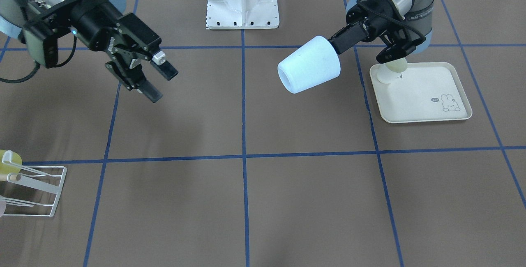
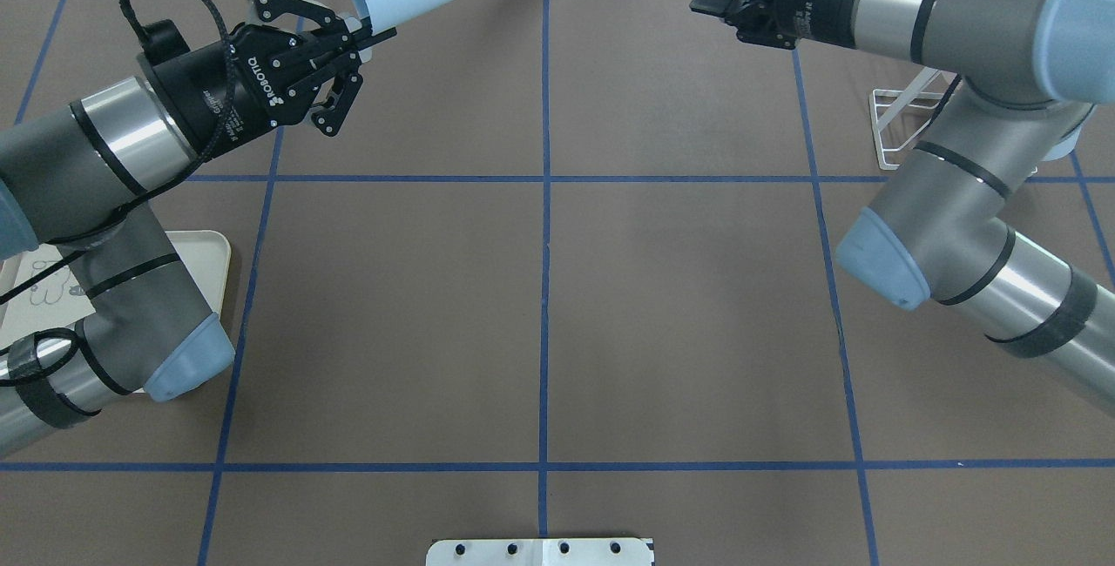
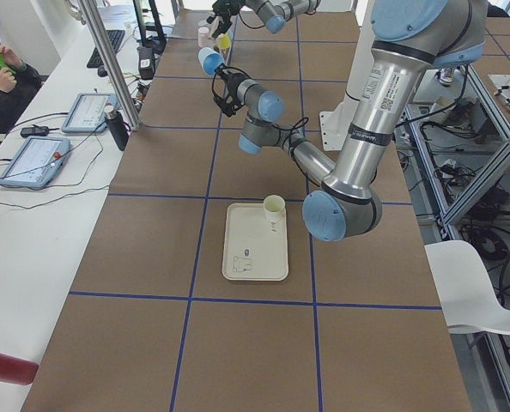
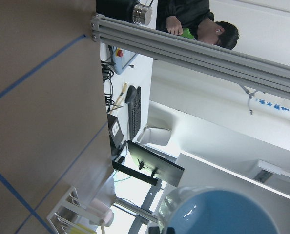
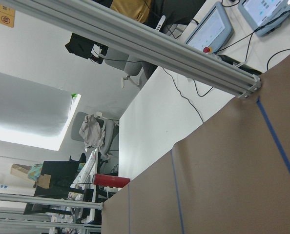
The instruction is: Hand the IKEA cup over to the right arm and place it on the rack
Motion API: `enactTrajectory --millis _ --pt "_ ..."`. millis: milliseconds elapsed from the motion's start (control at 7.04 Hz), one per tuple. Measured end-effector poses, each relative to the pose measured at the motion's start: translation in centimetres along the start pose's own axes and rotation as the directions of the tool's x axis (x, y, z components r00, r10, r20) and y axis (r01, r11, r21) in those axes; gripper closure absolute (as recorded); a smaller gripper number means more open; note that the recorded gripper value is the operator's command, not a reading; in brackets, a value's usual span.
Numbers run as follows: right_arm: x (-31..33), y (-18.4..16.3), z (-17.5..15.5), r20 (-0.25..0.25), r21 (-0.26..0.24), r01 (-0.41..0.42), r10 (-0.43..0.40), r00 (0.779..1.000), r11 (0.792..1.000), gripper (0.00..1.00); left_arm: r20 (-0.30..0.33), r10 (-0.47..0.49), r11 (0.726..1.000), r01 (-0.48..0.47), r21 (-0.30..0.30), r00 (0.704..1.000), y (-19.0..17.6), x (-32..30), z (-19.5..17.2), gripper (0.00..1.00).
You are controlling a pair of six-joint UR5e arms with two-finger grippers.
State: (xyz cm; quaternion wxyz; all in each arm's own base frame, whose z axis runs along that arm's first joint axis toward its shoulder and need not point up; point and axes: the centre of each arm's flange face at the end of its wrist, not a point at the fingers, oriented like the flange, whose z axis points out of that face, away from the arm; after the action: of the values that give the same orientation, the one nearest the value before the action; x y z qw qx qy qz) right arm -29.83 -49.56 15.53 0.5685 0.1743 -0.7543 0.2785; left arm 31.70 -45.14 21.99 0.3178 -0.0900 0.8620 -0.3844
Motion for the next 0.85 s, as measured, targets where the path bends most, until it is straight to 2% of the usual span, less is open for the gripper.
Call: enactTrajectory --millis 284,426,853 --pt "-0.1 4.4 1.3 0.095 0.001 -0.065 0.065 0.993 0.998 0.00 -0.022 -0.026 0.999 0.025 -0.032 0.999 0.9 0.1 1.1 1.00" --pt "-0.1 5.5 1.6 0.127 -0.001 -0.095 0.094 0.987 0.995 0.00 -0.037 -0.046 0.998 0.044 -0.039 0.998 1.7 -0.2 1.8 1.00" --pt "0.3 5.9 1.9 0.197 -0.024 -0.192 0.193 0.961 0.981 0.00 -0.072 -0.084 0.996 0.080 -0.046 0.994 3.5 -1.0 3.3 1.00"
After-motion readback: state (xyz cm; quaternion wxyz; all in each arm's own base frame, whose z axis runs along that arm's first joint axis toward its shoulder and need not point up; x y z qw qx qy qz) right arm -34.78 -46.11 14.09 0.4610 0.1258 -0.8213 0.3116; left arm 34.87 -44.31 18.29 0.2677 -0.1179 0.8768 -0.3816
